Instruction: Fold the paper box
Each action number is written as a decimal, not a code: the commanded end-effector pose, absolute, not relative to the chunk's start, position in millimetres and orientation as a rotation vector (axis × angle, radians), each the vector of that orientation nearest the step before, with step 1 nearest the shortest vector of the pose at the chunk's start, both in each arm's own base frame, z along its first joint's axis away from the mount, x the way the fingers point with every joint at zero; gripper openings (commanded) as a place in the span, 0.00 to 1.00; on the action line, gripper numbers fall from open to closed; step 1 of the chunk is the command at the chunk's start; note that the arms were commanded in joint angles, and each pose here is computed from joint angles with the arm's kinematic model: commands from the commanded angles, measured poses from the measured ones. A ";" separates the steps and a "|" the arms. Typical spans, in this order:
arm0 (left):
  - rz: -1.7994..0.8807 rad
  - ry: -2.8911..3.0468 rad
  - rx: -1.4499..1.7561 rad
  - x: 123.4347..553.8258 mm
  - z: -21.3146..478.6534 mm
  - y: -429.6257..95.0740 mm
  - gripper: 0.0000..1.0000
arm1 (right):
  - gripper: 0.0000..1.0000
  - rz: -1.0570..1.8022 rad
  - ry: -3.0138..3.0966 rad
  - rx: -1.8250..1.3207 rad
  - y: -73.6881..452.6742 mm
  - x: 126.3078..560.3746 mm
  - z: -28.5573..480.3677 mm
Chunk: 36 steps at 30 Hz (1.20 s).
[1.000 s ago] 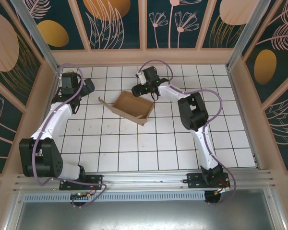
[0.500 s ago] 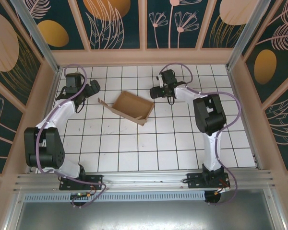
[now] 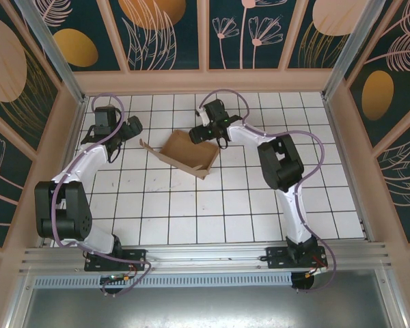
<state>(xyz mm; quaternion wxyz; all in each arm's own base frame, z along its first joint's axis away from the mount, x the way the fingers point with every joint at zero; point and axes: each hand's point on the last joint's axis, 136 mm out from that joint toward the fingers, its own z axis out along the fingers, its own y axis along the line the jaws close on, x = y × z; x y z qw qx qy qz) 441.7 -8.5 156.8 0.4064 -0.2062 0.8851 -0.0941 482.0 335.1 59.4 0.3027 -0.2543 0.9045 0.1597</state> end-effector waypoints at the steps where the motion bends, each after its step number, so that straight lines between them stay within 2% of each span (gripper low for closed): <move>1: -0.167 2.224 -0.526 439.4 157.1 2.8 0.99 | 0.84 0.368 2.475 -0.685 320.1 480.2 42.3; 4: -0.159 2.230 -0.517 439.7 154.5 3.1 0.99 | 0.83 0.331 2.493 -0.586 307.8 480.9 44.9; 11: -0.166 2.225 -0.517 442.8 153.3 2.3 0.99 | 0.82 0.267 2.508 -0.226 223.7 491.9 56.7; 16: -0.192 2.236 -0.512 446.0 148.1 -2.0 0.99 | 0.81 0.234 2.496 -0.086 178.2 468.2 65.7; 21: -0.251 2.239 -0.501 452.9 143.5 -10.1 0.99 | 0.81 0.310 2.455 -0.152 173.0 431.4 82.4; 25: -0.301 2.230 -0.489 456.9 143.1 -17.1 0.99 | 0.81 0.378 2.378 -0.078 158.9 419.5 105.2; 28: -0.309 2.232 -0.486 457.2 140.7 -18.4 0.99 | 0.77 0.341 2.406 0.035 133.1 416.0 94.8; 30: -0.315 2.235 -0.483 456.9 138.7 -19.3 0.99 | 0.68 0.349 2.442 0.076 124.1 410.0 82.0; 36: -0.316 2.233 -0.479 455.5 138.4 -19.5 0.99 | 0.56 0.332 2.517 -0.050 134.1 389.5 56.3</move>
